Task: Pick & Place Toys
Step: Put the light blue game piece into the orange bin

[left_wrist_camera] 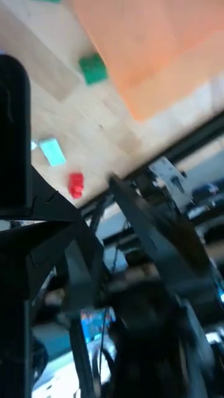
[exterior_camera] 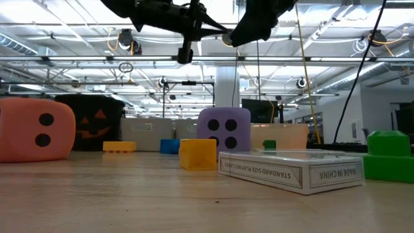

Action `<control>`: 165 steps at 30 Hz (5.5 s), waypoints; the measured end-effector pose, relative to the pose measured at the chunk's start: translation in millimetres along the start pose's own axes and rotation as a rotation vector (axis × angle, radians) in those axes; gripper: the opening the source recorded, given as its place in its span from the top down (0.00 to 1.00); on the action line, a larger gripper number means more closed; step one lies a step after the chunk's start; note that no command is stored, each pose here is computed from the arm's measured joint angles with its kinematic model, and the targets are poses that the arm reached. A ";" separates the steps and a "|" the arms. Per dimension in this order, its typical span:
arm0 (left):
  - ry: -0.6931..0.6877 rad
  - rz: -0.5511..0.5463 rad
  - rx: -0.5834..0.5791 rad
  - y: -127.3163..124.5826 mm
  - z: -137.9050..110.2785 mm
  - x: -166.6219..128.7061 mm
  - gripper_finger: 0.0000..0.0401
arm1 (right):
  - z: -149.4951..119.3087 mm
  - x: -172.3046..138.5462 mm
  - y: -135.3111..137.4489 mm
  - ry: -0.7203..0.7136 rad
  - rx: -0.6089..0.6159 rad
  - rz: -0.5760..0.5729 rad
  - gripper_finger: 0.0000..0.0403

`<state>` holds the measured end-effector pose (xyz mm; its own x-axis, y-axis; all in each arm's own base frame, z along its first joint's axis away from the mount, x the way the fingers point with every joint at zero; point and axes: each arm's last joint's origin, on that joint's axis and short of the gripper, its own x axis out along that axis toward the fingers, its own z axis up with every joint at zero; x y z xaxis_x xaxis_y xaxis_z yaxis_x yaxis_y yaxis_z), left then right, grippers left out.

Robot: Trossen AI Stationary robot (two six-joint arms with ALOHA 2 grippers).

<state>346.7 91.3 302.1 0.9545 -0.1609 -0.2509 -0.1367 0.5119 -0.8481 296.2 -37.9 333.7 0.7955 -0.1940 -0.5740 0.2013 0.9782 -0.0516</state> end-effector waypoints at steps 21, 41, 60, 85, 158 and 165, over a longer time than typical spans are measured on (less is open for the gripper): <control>-0.143 -0.339 0.261 -31.8 19.1 -9.7 0.64 | -12.7 -79.5 -0.9 0.033 0.085 0.040 0.52; -0.044 -0.452 0.361 -46.4 2.4 -3.9 0.44 | -77.4 -70.0 88.5 0.530 0.119 0.169 0.44; -0.009 -0.492 0.410 -77.7 -12.8 -26.5 0.44 | -140.9 -9.7 112.5 0.563 0.394 -0.020 0.50; 0.009 -0.440 0.419 -74.5 -14.4 -28.2 0.44 | -175.7 31.1 113.7 0.745 0.265 -0.052 0.50; -0.023 -0.163 0.141 -48.3 -11.5 -21.1 0.44 | -33.8 -31.5 45.3 -0.266 0.107 0.016 0.71; -0.009 -0.082 0.080 -39.7 -14.5 -17.7 0.44 | -10.0 -22.3 42.2 -0.201 0.008 -0.026 0.71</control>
<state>331.5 61.6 333.4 0.9640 -0.1980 -0.1776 -0.0365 0.5629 -0.8257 281.2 8.5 336.2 0.8877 -0.2310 -0.3983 0.2271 0.9722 -0.0575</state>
